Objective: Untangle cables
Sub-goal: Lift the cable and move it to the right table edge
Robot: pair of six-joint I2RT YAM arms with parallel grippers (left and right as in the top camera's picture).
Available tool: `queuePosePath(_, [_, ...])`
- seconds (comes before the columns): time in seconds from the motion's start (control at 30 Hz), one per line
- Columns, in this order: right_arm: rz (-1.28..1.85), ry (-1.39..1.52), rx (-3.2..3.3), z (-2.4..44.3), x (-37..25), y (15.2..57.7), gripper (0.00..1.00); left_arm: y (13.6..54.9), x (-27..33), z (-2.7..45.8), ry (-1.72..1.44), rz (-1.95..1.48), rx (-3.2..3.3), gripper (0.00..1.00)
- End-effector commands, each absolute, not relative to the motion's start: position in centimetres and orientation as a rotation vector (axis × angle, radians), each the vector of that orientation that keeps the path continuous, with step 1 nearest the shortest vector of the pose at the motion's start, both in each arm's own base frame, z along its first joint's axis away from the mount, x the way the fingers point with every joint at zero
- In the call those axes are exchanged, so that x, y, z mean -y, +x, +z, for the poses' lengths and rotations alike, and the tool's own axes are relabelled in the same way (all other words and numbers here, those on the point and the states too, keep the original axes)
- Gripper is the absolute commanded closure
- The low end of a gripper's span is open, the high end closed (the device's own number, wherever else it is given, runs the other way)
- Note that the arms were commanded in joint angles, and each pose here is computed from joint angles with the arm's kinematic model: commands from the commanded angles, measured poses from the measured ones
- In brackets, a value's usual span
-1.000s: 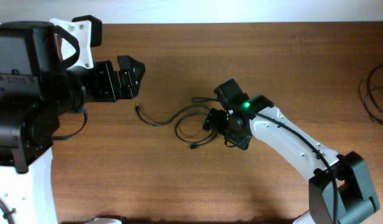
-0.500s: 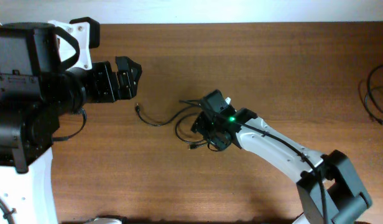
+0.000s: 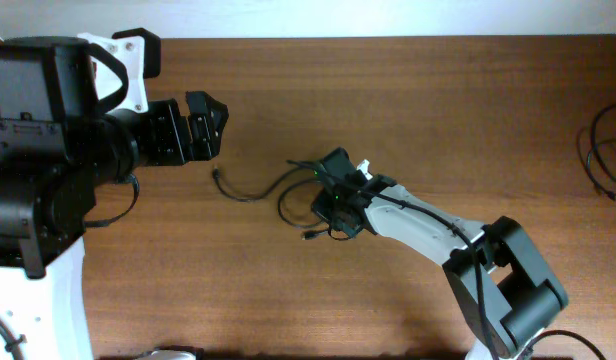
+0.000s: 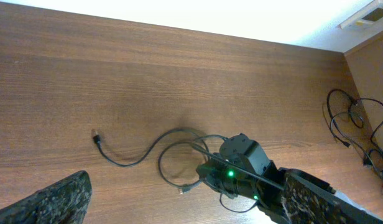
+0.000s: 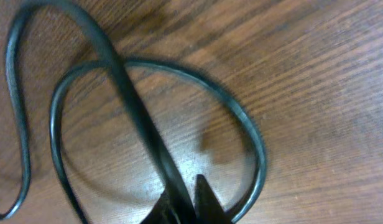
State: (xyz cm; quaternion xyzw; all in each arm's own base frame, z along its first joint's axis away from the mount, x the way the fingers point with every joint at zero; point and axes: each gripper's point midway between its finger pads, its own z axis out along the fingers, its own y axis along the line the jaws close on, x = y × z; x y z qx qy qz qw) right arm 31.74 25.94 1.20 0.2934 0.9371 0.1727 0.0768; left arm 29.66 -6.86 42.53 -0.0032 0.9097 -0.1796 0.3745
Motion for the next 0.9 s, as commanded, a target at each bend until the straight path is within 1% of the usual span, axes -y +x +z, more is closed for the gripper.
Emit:
queuePosePath(0.0, [0.578,0.845,-2.739,1.8,-26.6,33.5,0.96,28.9,6.4,43.6,0.009,-0.431,-2.289,0.01])
queuePosePath(0.07, [0.636,0.846,-2.699,2.7,-26.7,34.9,0.96,28.9,6.4,43.6,0.009,-0.431,-2.291,0.01])
queuePosePath(0.1, [0.691,0.819,-2.670,3.6,-26.5,36.3,0.96,28.8,6.4,43.5,0.008,-0.431,-2.293,0.01])
queuePosePath(0.2, [0.881,0.596,-2.587,7.8,-25.9,40.8,0.96,28.7,6.4,43.6,0.008,-0.430,-2.294,0.01])
queuePosePath(0.23, [0.917,0.551,-2.573,8.8,-25.3,41.6,0.96,28.7,6.4,43.5,0.006,-0.427,-2.294,0.01])
queuePosePath(0.4, [1.164,0.360,-2.413,15.7,-20.3,46.6,0.96,28.8,5.4,43.7,-0.024,-0.358,-2.282,0.01])
queuePosePath(0.53, [1.226,0.418,-2.264,20.3,-13.7,50.1,0.96,29.0,5.4,44.0,-0.022,-0.358,-2.268,0.01])
queuePosePath(0.63, [1.168,0.420,-2.146,23.4,-7.2,52.1,0.96,29.1,5.1,44.0,-0.029,-0.342,-2.264,0.01])
queuePosePath(0.73, [1.082,0.502,-2.054,25.1,0.0,53.0,0.96,29.2,5.1,44.1,-0.028,-0.342,-2.259,0.01])
queuePosePath(0.8, [1.024,0.577,-1.995,25.7,5.6,52.8,0.96,29.3,5.2,44.3,-0.027,-0.343,-2.251,0.01])
queuePosePath(0.87, [0.947,0.547,-1.936,26.6,10.7,51.9,0.96,29.3,5.2,44.3,-0.027,-0.342,-2.249,0.01])
